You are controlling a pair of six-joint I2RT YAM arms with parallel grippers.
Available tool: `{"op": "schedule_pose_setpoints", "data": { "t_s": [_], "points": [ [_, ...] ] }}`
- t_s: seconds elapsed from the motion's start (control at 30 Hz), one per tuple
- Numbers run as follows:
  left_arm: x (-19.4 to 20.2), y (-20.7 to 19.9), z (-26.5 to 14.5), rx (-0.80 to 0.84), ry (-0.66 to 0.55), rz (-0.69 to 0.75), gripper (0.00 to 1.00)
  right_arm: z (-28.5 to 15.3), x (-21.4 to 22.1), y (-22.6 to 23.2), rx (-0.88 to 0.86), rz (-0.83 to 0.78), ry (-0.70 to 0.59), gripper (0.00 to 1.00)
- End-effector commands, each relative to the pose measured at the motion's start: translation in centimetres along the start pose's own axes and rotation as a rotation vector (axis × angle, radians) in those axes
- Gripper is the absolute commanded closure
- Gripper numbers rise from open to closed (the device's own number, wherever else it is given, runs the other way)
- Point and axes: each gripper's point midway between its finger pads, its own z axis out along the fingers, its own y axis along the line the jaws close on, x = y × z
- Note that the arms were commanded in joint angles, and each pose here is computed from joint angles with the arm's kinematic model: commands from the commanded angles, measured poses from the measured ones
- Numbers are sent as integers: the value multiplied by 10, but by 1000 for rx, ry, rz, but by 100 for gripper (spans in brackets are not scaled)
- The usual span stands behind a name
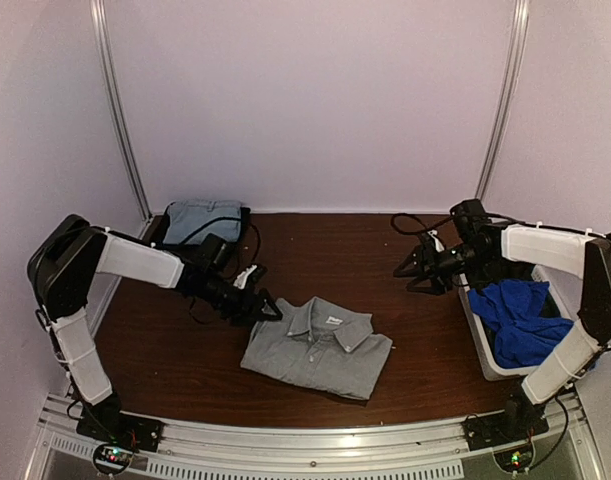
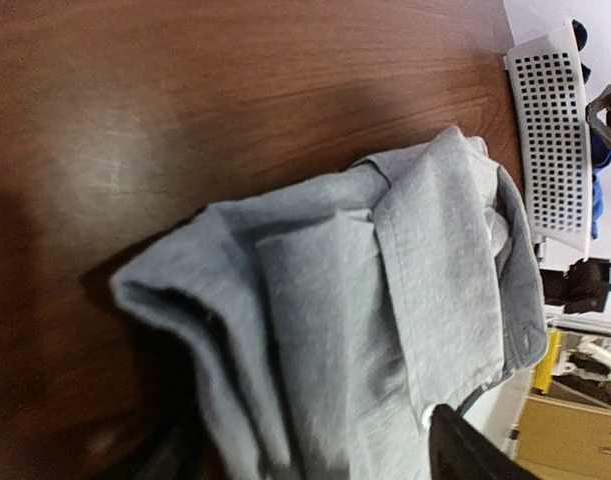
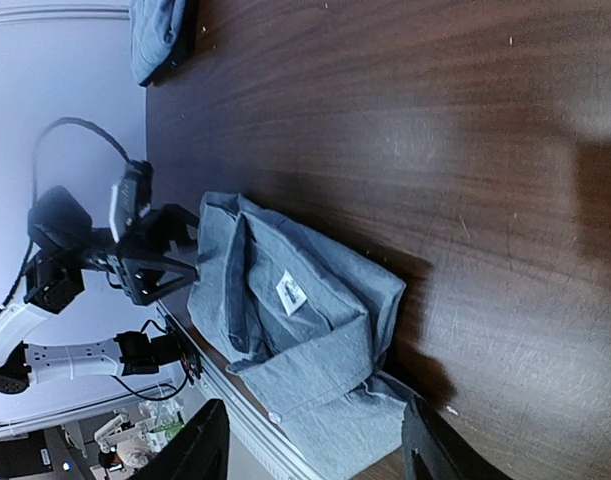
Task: Fold and stack the mixed laundry pile
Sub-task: Turn over the square-folded shirt at the center of the board, then smooth out the square-folded shirt at the center of the board.
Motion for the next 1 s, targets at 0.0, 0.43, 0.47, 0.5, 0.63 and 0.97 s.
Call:
{"op": "schedule_pose_setpoints", "data": {
  "t_s": [0.0,0.43,0.47,0.5,0.63,0.97],
  "points": [
    [-32,-2,-50,-150,-198,111,13,-4,36,-8,40,-23,50,40],
    [-45,-33,-45,-217,-85,315,46,39,123,-45,128,78,225,43],
    [-45,-32,-40,-229,-71,317,46,44,126,-50,137,83,237,43],
    [-43,-31,-33,-236,-53,312,47,48,128,-55,149,85,245,44],
    [-44,-22,-18,-265,-21,295,52,65,131,-64,179,81,260,44],
    [-46,7,-1,-360,53,278,60,92,118,-68,188,69,269,54]
  ]
}}
